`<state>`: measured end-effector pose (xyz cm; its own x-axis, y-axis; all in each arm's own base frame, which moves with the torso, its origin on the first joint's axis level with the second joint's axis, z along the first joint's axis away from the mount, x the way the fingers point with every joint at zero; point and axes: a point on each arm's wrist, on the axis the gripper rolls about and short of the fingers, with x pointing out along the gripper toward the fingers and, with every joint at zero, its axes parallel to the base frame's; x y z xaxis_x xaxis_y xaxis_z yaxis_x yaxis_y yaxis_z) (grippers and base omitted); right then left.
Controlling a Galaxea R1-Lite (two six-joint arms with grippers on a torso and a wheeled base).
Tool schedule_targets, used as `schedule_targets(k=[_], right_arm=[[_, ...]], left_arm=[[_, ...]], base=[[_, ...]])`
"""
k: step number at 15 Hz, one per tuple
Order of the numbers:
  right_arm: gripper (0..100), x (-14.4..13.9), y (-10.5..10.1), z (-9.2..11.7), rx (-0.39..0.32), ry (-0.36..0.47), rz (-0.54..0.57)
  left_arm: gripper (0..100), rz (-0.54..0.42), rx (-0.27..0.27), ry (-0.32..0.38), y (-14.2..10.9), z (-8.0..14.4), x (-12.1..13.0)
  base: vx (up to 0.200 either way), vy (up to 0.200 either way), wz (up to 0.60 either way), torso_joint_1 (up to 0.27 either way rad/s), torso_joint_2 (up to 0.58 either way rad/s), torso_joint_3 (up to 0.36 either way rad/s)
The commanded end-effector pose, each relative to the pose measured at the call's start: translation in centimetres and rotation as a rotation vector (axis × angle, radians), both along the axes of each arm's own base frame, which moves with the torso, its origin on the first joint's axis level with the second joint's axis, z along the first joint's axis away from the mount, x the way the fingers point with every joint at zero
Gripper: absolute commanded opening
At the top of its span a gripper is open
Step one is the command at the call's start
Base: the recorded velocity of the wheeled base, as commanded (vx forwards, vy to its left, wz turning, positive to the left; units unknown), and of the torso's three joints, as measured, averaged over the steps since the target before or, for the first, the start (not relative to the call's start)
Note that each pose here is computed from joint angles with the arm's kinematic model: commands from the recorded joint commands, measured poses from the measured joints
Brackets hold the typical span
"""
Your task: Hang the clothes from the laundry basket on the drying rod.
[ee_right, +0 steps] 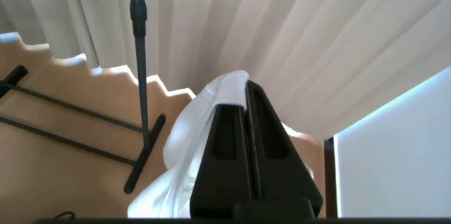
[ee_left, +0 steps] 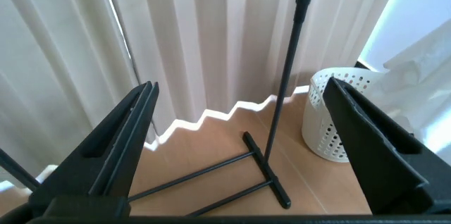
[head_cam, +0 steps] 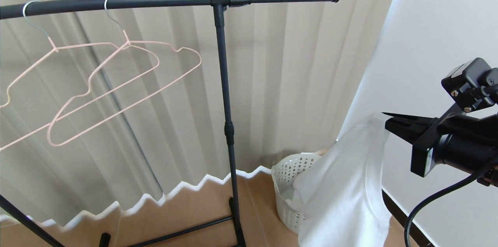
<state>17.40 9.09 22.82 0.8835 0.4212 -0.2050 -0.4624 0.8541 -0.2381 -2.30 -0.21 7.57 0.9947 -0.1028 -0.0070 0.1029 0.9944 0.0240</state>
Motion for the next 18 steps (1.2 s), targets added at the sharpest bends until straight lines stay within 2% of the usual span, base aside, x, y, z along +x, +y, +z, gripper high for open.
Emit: schedule_targets(k=[1, 11, 18], right_arm=[[0, 0.01, 0.01, -0.18, -0.005, 0.005, 0.000], [0, 0.01, 0.00, -0.22, -0.006, 0.006, 0.000], [0, -0.06, -0.03, -0.57, -0.016, 0.015, 0.001]], left_arm=[[100, 0.000, 0.000, 0.001, 0.00, -0.01, 0.00], [100, 0.002, 0.000, 0.001, 0.00, -0.01, 0.00], [100, 0.005, -0.002, 0.001, 0.01, -0.01, 0.00]], base=[[0.000, 0.000, 0.00, 0.198, -0.52, -0.325], [0.000, 0.000, 0.00, 0.232, -0.57, -0.337], [0.000, 0.000, 0.00, 0.173, -0.39, -0.219]])
